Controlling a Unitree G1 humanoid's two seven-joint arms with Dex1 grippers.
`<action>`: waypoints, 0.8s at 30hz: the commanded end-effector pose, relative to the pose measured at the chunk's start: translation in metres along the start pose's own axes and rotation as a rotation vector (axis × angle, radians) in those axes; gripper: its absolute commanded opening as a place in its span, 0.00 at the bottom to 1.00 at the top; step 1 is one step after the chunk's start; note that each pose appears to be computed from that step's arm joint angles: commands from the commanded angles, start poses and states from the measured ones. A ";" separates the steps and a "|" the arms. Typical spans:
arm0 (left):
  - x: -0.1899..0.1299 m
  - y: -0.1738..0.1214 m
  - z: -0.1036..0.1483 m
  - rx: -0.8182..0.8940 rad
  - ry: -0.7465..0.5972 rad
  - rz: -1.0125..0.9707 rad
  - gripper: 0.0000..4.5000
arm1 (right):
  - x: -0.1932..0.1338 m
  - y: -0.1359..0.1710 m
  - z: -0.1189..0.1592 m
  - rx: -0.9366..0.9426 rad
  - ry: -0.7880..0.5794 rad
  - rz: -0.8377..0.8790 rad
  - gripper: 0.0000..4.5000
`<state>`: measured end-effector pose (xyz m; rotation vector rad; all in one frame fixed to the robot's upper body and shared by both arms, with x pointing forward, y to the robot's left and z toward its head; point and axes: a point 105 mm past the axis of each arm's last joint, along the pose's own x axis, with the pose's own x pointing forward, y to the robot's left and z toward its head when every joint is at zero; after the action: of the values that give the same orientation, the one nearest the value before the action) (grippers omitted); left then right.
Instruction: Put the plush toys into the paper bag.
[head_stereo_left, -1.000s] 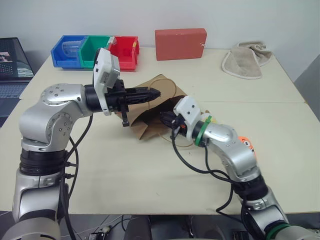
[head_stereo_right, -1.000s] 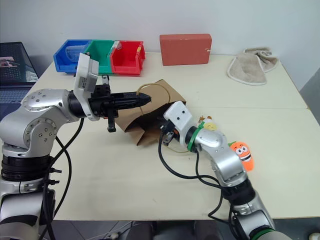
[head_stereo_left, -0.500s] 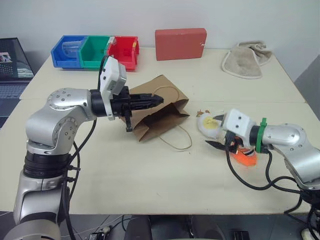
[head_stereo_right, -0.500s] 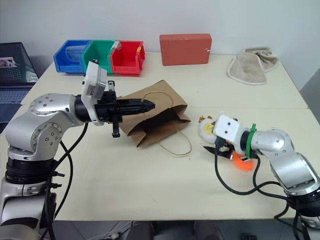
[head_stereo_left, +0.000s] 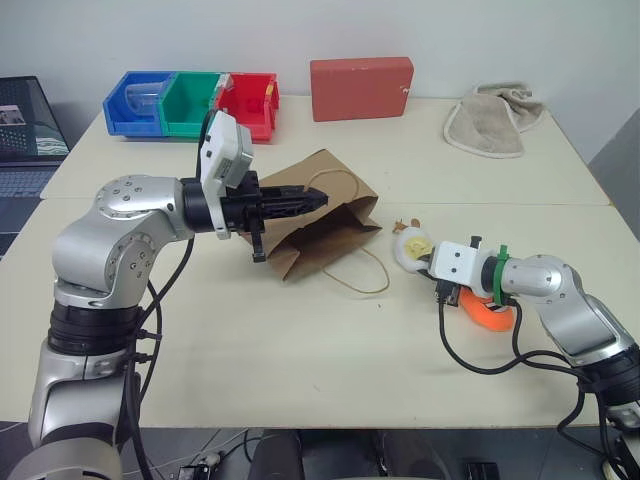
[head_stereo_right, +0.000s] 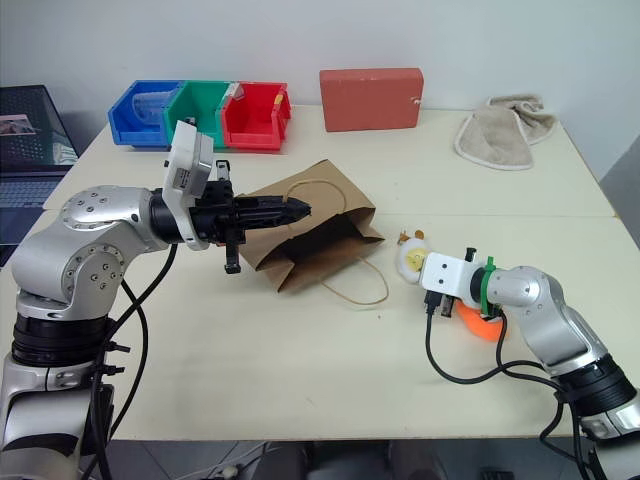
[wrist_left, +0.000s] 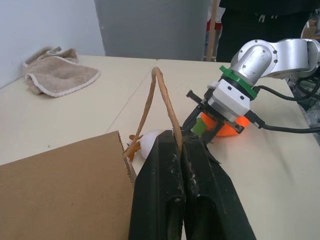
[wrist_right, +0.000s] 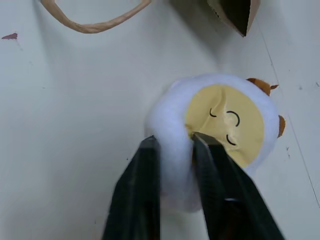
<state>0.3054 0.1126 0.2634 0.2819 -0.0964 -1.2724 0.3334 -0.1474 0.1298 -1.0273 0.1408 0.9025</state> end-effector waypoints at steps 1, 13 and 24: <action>-0.005 0.001 0.010 0.047 -0.009 0.010 0.00 | -0.004 -0.011 -0.004 -0.051 0.023 -0.030 0.00; -0.004 0.003 0.011 0.055 -0.007 -0.005 0.00 | -0.072 -0.022 0.072 0.148 -0.252 0.198 0.00; -0.001 0.003 0.024 0.061 -0.045 -0.040 0.00 | 0.002 -0.031 0.126 0.199 -0.409 0.106 0.00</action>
<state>0.3075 0.1109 0.2738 0.2838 -0.1168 -1.3070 0.3148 -0.0541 0.2091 -0.5966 -0.0116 1.1895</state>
